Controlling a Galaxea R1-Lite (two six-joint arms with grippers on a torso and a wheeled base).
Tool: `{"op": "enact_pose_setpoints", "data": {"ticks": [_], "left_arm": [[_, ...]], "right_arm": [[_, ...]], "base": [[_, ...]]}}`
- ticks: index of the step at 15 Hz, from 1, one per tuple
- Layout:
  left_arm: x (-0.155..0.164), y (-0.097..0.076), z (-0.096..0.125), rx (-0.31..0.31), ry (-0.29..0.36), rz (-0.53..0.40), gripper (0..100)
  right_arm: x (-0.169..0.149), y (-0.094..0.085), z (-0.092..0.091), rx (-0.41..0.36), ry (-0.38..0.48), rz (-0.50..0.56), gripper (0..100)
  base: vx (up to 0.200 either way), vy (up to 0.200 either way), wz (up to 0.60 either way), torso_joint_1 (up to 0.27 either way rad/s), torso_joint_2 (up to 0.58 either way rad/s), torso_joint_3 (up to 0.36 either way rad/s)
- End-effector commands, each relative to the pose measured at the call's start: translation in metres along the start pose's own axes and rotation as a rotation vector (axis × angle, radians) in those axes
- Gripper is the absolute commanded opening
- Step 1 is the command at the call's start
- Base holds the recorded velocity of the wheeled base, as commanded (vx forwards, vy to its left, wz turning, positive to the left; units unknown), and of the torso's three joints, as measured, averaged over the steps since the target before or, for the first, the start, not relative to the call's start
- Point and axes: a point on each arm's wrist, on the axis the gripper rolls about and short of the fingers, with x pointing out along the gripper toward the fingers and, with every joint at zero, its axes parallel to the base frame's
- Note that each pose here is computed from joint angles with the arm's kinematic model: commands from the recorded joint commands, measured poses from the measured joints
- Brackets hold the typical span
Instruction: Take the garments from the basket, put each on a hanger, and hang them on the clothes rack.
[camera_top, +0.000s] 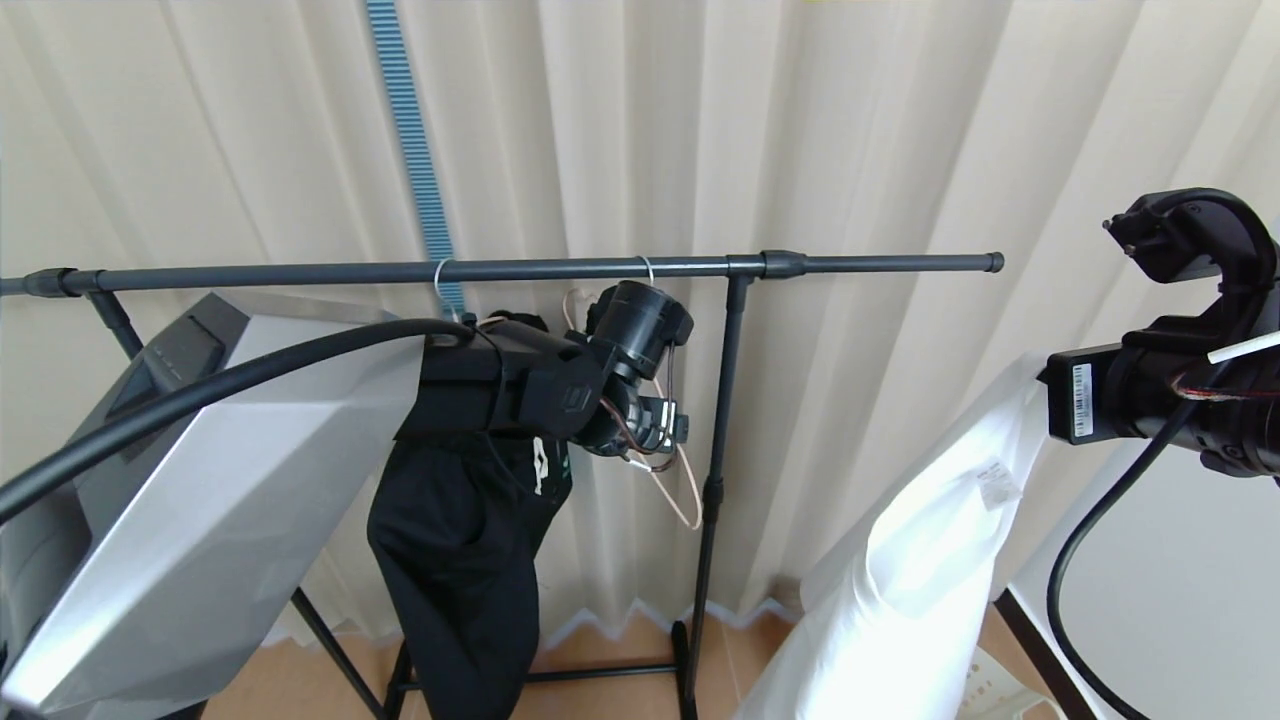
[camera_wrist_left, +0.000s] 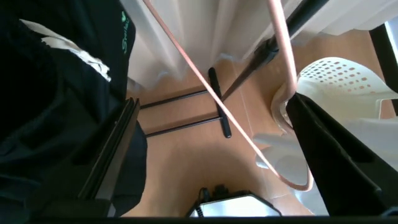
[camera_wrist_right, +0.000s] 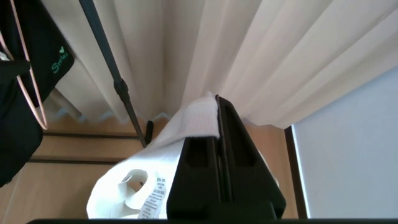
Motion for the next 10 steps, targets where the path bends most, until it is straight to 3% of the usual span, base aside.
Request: {"op": "enact_pose_setpoints", "data": {"ticks": [1,10], "left_arm": [[0.004,-0.001,0.0,-0.001,-0.003,0.003,100],[0.019,-0.005,-0.007,0.008,0.017,0.017,100]], "right_arm": [[-0.002,-0.001,0.001,0.002,-0.005,0.001,0],[-0.002,-0.001,0.001,0.003,-0.007,0.001,0]], "base": [[0.0,0.0,0.0,0.0,0.0,0.0],[0.0,0.0,0.0,0.0,0.0,0.0]]}}
